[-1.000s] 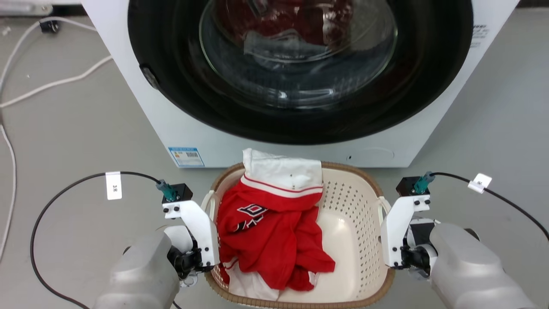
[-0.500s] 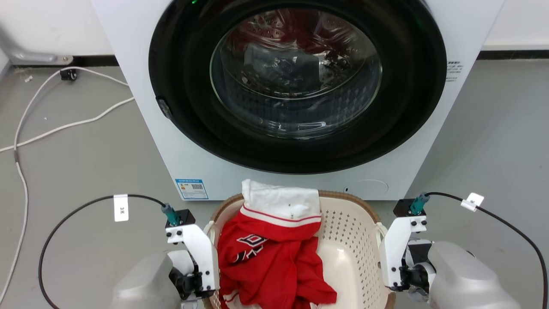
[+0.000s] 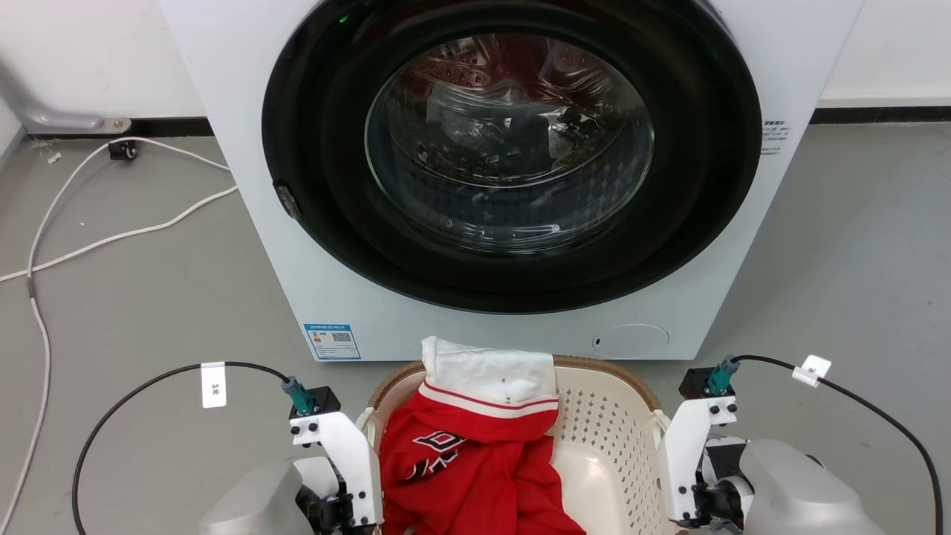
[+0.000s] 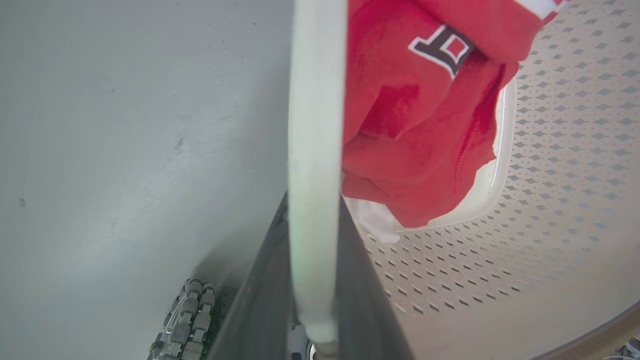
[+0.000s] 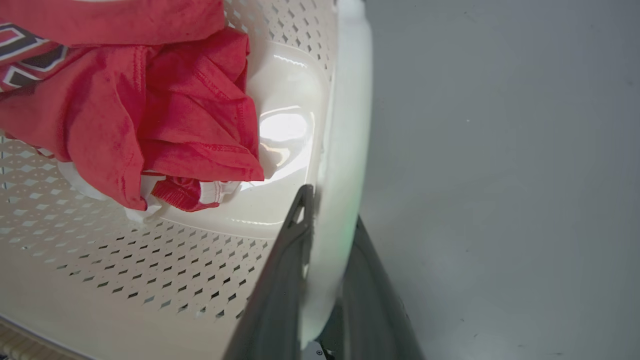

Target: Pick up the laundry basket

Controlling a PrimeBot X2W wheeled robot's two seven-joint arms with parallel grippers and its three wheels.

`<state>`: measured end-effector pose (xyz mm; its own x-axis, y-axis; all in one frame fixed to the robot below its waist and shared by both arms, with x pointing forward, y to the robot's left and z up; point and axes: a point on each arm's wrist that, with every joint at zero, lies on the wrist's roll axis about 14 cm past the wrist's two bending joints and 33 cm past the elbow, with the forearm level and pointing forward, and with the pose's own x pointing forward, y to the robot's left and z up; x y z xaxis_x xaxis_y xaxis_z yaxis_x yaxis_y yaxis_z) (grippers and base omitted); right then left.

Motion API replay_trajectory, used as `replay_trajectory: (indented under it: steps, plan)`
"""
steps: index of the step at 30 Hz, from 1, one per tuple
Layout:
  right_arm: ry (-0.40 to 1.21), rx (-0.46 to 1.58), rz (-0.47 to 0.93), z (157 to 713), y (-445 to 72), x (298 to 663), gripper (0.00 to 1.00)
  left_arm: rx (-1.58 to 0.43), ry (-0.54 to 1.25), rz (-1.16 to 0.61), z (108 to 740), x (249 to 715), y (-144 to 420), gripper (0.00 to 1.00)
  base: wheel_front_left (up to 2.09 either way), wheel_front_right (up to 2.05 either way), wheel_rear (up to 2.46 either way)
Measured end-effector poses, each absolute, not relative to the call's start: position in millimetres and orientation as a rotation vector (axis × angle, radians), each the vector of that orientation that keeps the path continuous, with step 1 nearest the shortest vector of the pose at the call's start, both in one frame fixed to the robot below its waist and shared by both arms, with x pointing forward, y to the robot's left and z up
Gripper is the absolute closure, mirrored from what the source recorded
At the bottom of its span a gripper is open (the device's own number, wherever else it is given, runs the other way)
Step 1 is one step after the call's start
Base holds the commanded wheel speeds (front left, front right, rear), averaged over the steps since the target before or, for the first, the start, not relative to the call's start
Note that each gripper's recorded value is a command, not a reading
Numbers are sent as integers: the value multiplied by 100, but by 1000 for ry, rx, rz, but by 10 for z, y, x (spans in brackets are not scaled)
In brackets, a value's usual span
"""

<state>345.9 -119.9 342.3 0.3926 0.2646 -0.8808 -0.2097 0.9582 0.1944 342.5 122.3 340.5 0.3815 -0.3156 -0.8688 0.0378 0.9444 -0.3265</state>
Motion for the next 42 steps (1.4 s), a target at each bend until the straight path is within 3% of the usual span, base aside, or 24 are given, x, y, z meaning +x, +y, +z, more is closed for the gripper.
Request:
replay_trajectory:
  steps: [42]
  plan:
    - [1114, 71, 299, 3401, -1185, 3518, 100, -299, 1159, -218, 3352, 3429, 1210, 100, 0, 0, 0]
